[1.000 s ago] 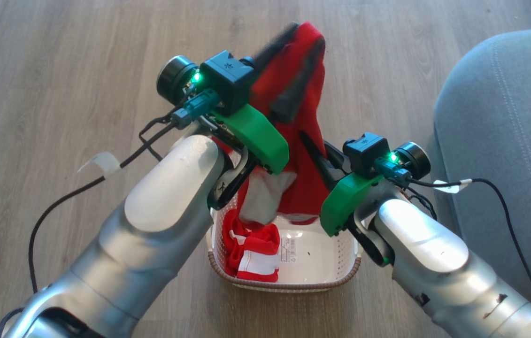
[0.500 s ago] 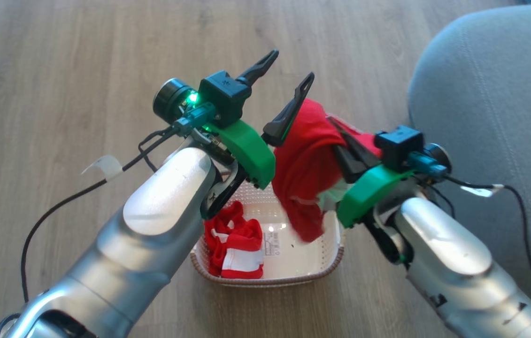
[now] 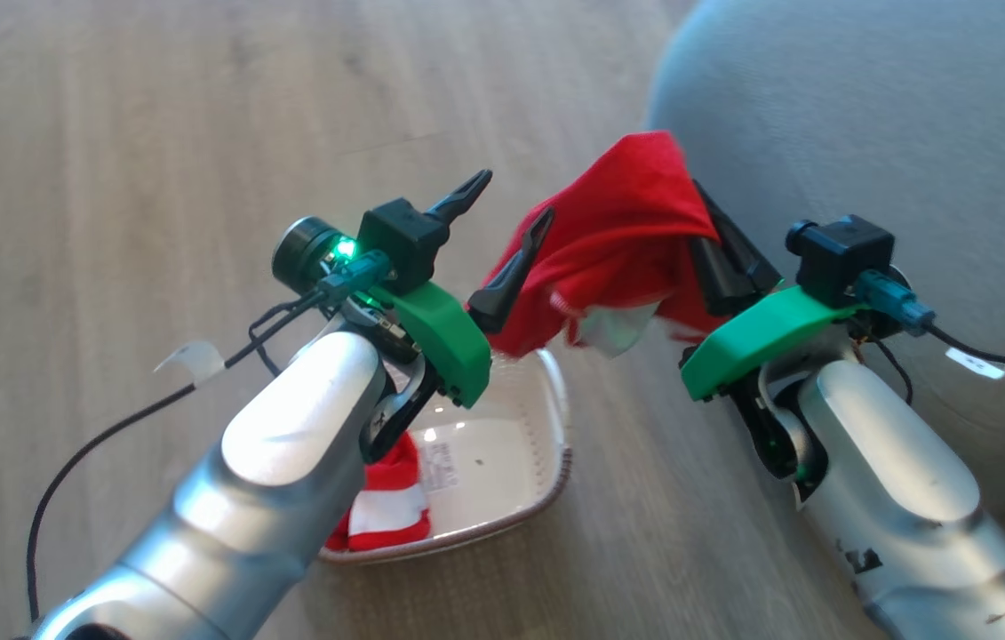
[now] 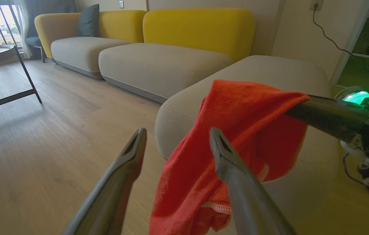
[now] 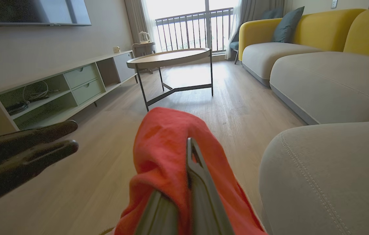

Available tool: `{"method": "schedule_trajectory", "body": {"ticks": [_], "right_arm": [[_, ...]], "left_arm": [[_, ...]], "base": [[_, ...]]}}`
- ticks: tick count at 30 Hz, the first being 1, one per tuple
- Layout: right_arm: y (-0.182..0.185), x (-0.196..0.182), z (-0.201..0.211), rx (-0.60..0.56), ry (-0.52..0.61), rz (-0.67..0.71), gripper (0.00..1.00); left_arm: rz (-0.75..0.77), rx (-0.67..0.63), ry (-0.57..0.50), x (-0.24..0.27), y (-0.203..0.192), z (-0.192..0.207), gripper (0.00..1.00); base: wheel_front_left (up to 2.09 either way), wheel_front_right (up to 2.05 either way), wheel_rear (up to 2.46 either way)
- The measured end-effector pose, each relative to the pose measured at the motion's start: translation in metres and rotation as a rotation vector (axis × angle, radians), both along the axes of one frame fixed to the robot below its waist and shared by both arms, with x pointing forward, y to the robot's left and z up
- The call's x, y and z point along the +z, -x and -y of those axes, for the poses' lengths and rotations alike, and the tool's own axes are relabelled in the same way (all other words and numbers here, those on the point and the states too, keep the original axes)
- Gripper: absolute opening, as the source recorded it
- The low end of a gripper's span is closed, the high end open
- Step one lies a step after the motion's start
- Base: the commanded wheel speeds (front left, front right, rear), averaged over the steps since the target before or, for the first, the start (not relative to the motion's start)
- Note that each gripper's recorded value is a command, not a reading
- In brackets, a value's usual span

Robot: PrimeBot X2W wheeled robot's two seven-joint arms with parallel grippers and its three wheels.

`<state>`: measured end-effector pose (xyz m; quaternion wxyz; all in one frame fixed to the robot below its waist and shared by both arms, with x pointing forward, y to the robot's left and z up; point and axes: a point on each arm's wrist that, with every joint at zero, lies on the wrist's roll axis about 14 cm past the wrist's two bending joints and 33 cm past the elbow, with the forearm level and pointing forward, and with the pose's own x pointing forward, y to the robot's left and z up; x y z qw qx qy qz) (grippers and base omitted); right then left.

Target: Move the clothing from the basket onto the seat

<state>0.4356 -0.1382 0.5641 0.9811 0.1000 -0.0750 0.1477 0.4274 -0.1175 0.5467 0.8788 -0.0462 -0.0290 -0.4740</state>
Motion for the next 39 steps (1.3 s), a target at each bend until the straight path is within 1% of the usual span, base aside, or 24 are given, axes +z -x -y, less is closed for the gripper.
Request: {"method": "schedule_trajectory", "body": {"ticks": [6,13,20,31,36,39], "right_arm": [[0.018,0.009,0.047,-0.136,-0.019,0.024,0.00],[0.050,0.012,0.096,-0.296,-0.048,0.034,0.00],[0.081,0.024,0.135,-0.425,-0.026,0.077,0.00],[0.106,0.018,0.171,-0.566,-0.004,0.076,0.00],[0.106,0.017,0.186,-0.611,0.025,0.066,0.00],[0.099,0.019,0.201,-0.630,0.070,0.058,0.00]], "left_arm": [[-0.007,-0.086,0.013,-0.003,0.011,0.030,1.00],[-0.015,-0.183,0.030,-0.004,0.031,0.064,1.00],[-0.001,-0.281,0.045,0.002,0.055,0.095,1.00],[-0.016,-0.355,0.038,-0.009,0.068,0.111,1.00],[-0.037,-0.386,0.058,-0.010,0.071,0.115,1.00],[-0.042,-0.404,0.062,-0.014,0.072,0.117,1.00]], "base": [[0.00,0.00,0.00],[0.00,0.00,0.00],[0.00,0.00,0.00],[0.00,0.00,0.00],[0.00,0.00,0.00],[0.00,0.00,0.00]]}}
